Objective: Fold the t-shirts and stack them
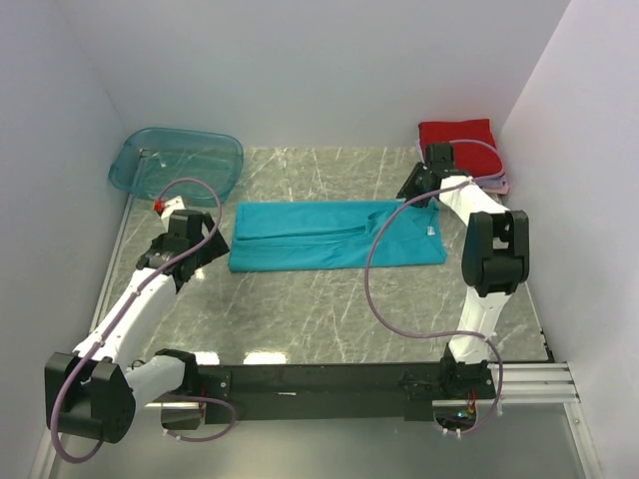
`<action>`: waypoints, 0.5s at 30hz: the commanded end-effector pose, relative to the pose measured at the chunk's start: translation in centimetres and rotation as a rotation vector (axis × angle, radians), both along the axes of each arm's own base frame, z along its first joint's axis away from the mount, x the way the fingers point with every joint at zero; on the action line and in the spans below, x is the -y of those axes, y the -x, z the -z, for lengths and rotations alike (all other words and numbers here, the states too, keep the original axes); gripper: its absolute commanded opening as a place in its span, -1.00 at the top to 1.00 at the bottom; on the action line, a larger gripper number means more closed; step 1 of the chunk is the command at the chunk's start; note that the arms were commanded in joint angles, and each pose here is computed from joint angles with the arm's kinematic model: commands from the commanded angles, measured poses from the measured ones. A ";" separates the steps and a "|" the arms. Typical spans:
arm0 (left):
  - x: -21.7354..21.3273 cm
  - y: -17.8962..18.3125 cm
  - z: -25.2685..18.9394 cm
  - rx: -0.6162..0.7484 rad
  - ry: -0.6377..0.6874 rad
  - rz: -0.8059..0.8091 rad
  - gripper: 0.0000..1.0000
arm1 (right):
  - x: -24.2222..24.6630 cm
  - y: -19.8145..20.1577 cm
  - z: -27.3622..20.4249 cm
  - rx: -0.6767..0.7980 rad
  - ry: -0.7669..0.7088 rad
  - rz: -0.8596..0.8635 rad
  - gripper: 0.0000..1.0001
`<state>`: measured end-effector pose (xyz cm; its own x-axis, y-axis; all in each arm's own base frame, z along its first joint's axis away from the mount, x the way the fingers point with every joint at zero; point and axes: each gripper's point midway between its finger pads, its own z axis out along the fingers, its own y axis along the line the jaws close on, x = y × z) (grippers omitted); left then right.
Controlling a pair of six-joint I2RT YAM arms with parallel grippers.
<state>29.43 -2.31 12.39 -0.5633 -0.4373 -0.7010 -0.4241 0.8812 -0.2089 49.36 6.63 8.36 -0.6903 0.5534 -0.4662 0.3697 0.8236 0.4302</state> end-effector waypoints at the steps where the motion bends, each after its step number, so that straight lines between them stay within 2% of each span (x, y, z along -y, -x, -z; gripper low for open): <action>1: 0.2 -0.8 -0.8 0.034 0.007 0.015 -0.96 | 1.5 1.0 -3.5 0.088 0.053 0.023 0.21; 3: 0.8 -0.8 -0.7 0.026 0.037 0.027 -0.96 | 1.7 1.9 -4.8 0.125 0.054 0.019 0.18; 4: 1.1 -0.8 -0.6 0.022 0.052 0.031 -0.97 | 1.8 3.2 -3.5 0.093 0.057 0.016 0.16; 6: 2.3 -0.9 -0.8 0.021 0.109 0.060 -0.96 | 2.7 4.4 -4.0 0.115 0.033 0.029 0.14; 7: 2.8 -1.1 -1.0 0.026 0.131 0.071 -0.96 | 2.4 6.1 -2.3 0.075 0.014 0.029 0.14; 9: 4.2 -1.7 -1.6 0.040 0.195 0.105 -0.96 | 4.4 6.9 -2.7 0.112 -0.038 0.076 0.14; 12: 6.0 -2.7 -2.2 0.045 0.262 0.141 -0.84 | 5.0 9.5 -0.5 0.084 -0.133 0.108 0.15; 15: 7.4 -4.1 -1.6 0.013 0.305 0.157 -0.76 | 5.7 10.6 0.5 0.084 -0.182 0.135 0.16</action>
